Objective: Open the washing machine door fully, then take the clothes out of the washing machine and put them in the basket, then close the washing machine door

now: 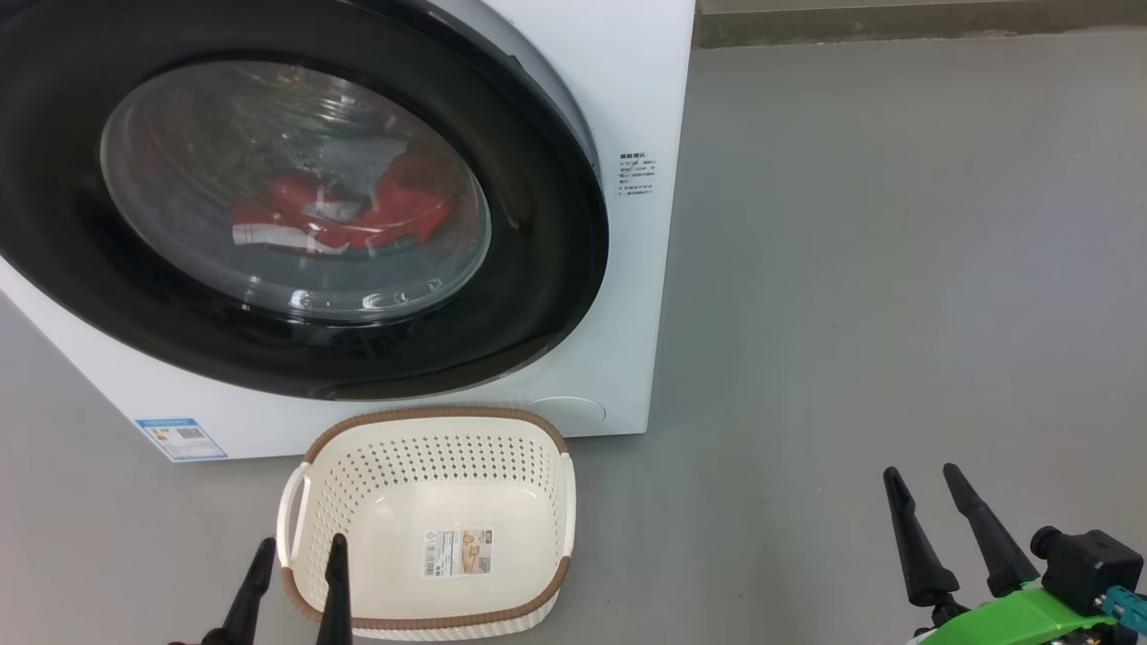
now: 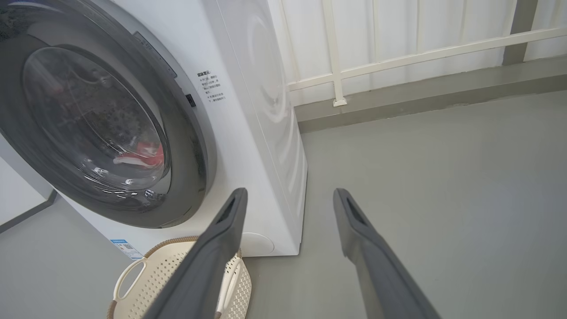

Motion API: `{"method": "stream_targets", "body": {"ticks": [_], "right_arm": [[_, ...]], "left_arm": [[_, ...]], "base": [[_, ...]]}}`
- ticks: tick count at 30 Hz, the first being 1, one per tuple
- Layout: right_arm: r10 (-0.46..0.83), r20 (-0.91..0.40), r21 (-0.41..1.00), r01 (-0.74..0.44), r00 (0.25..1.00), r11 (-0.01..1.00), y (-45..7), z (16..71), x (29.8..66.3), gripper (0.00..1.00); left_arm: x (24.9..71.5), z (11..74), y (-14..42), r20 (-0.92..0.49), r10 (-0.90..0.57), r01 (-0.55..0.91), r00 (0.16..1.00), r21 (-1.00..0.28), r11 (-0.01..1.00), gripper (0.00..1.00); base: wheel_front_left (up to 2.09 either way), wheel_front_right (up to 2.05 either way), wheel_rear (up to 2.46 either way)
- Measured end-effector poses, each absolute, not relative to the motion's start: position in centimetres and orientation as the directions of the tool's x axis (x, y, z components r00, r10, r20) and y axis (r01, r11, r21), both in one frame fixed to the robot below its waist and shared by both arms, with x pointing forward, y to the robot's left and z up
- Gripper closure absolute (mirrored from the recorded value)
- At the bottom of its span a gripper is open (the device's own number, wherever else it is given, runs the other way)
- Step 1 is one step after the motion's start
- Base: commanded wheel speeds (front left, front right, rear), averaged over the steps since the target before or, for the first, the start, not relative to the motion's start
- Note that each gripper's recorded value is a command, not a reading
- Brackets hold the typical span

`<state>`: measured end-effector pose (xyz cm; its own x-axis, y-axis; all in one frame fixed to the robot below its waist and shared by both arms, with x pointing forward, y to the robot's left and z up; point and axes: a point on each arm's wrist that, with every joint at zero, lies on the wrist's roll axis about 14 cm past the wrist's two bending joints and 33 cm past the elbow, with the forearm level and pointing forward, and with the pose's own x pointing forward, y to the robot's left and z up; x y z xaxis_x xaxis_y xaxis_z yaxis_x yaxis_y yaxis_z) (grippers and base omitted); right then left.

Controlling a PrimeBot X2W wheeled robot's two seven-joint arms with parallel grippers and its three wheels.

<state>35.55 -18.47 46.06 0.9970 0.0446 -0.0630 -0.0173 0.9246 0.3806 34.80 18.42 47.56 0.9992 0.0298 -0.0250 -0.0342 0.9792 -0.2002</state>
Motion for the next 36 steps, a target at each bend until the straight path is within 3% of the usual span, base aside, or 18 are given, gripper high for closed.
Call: {"method": "stream_targets", "body": {"ticks": [16,36], "right_arm": [[-0.007,-0.079,0.371,0.036,0.997,0.928,-19.5,45.3,34.1,0.0],[0.002,-0.064,0.374,0.022,0.998,0.927,-19.2,45.7,34.2,0.0]], "left_arm": [[34.6,47.0,18.4,-0.034,0.014,-0.02,0.999,-0.171,0.985,0.0],[34.4,47.3,18.7,-0.024,0.019,-0.023,1.0,-0.173,0.985,0.0]], "base": [[0.0,0.0,0.0],[0.0,0.0,0.0]]}}
